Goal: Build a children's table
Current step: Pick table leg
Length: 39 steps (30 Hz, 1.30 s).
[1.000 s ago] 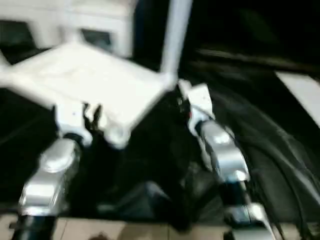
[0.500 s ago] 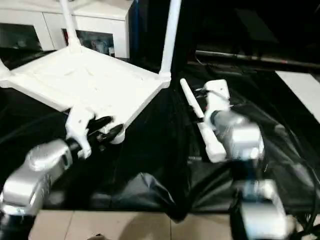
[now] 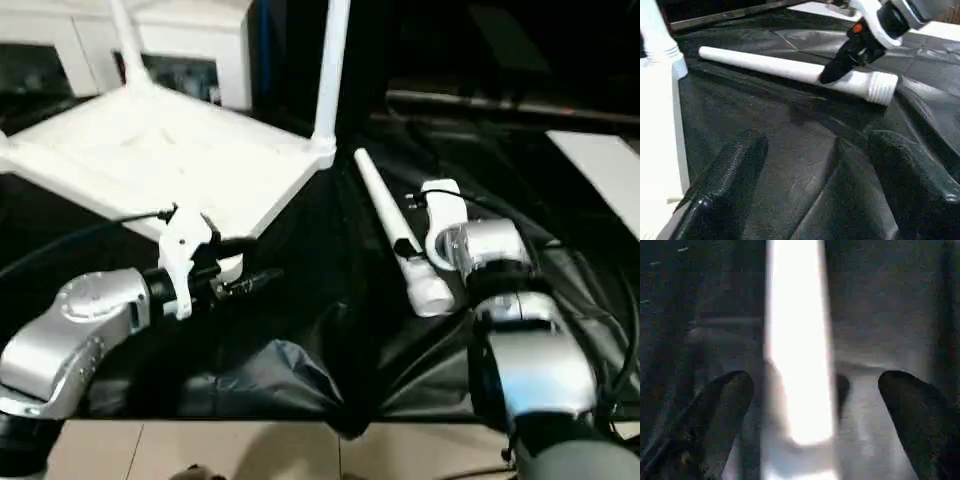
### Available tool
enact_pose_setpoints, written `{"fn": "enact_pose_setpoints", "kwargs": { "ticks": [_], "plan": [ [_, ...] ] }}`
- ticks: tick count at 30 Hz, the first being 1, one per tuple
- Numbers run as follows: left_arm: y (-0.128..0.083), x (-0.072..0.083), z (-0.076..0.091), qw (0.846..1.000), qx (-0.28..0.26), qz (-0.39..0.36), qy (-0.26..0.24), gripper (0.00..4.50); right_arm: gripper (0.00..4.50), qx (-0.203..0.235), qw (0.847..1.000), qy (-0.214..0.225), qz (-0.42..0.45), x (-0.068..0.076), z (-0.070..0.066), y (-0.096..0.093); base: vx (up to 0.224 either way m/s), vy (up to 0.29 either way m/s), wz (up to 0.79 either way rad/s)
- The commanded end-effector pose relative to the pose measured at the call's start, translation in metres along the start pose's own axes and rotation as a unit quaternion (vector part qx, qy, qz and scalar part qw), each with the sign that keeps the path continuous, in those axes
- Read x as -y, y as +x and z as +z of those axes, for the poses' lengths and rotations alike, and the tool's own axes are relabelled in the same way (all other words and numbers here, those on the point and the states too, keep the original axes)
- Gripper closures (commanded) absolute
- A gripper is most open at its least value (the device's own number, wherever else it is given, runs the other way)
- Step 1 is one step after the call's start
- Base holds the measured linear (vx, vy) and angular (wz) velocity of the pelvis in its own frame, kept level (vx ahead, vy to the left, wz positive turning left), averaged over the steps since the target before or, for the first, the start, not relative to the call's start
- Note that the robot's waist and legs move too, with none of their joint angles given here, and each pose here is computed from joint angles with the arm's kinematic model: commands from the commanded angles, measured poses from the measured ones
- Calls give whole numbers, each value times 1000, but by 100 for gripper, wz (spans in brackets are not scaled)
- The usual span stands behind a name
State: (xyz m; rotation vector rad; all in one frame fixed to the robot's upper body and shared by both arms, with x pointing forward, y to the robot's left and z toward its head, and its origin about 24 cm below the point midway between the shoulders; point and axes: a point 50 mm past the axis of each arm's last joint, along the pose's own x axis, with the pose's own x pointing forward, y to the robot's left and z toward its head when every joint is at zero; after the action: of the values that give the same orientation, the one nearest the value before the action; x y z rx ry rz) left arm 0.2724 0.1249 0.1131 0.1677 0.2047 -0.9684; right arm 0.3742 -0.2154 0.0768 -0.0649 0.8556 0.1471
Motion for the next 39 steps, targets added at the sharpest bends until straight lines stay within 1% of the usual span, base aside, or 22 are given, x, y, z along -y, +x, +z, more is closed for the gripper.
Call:
{"fn": "enact_pose_setpoints", "kwargs": {
  "ticks": [1, 4, 6, 8, 11, 12, 15, 18, 19, 20, 22, 23, 24, 28, 30, 32, 33, 34, 35, 37, 38, 39],
  "plan": [
    [0, 11, 4, 999, 3, -39, -9, 83, 0, -12, 999, 26, 36, 2, 1, -3, 0, 0, 0],
    [0, 14, 5, 998, 3, -53, -18, 83, 0, -20, 997, 37, 72, -1, -1, -4, 0, 0, 0],
    [0, 16, 5, 998, 2, -58, -23, 82, 28, -30, 997, 29, 71, 0, -3, -3, 0, 0, 0],
    [0, 17, 6, 998, 1, -59, -25, 82, 39, -37, 997, 24, 68, 2, -5, -3, 0, 0, 0],
    [1, 17, 6, 998, 0, -64, -26, 82, 73, -47, 997, 19, 59, 5, -7, -3, 0, 0, 0],
    [0, 18, 6, 997, -4, -70, -27, 56, 81, -52, 997, 15, 56, 7, -9, -3, 0, 0, 0],
    [0, 20, 7, 997, -7, -77, -27, 44, 106, -57, 996, 19, 61, 7, -11, -2, 0, 0, 0],
    [-1, 21, 8, 996, -11, -79, -28, 5, 136, -60, 996, 27, 63, 7, -14, -1, 0, 0, 0],
    [-1, 21, 8, 996, -12, -81, -30, 1, 136, -61, 996, 27, 64, 7, -15, -1, 0, 0, 0],
    [0, 20, 8, 997, -11, -77, -29, 0, 160, -60, 996, 29, 64, 7, -15, -1, 0, 0, 0],
    [1, 18, 9, 997, -11, -73, -28, 0, 166, -59, 996, 33, 64, 8, -16, -1, 0, 0, 0],
    [2, 17, 10, 997, -10, -67, -27, 0, 180, -56, 996, 45, 60, 10, -17, -1, 0, 0, 0],
    [2, 15, 10, 998, -10, -62, -28, 0, 180, -52, 995, 56, 57, 13, -18, -1, 0, 0, 0],
    [2, 14, 11, 998, -11, -58, -29, 0, 212, -44, 994, 89, 55, 19, -22, -2, 0, 0, 0],
    [2, 13, 10, 998, -11, -54, -32, 0, 243, -39, 992, 107, 53, 23, -24, -3, 0, 0, 0],
    [3, 12, 10, 998, -11, -51, -34, 0, 248, -28, 990, 127, 57, 27, -25, -5, 0, 0, 0],
    [3, 12, 10, 998, -11, -51, -34, 0, 251, -28, 990, 127, 57, 27, -25, -5, 0, 0, 0],
    [6, 9, 11, 998, -6, -46, -35, 0, 255, 0, 987, 143, 67, 32, -23, -7, 0, 0, 0],
    [6, 9, 11, 998, -6, -46, -35, 0, 255, 0, 987, 143, 67, 32, -23, -7, 0, 0, 0],
    [11, 4, 16, 999, 13, -30, -43, 0, 259, 62, 982, 159, 83, 40, -19, -11, 0, 0, 0],
    [11, 4, 17, 998, 16, -29, -44, 0, 259, 68, 981, 161, 85, 40, -18, -11, 0, 0, 0],
    [15, 1, 22, 998, 34, -19, -59, 0, 260, 124, 972, 168, 106, 43, -14, -16, 0, 0, 0]
  ]
}}
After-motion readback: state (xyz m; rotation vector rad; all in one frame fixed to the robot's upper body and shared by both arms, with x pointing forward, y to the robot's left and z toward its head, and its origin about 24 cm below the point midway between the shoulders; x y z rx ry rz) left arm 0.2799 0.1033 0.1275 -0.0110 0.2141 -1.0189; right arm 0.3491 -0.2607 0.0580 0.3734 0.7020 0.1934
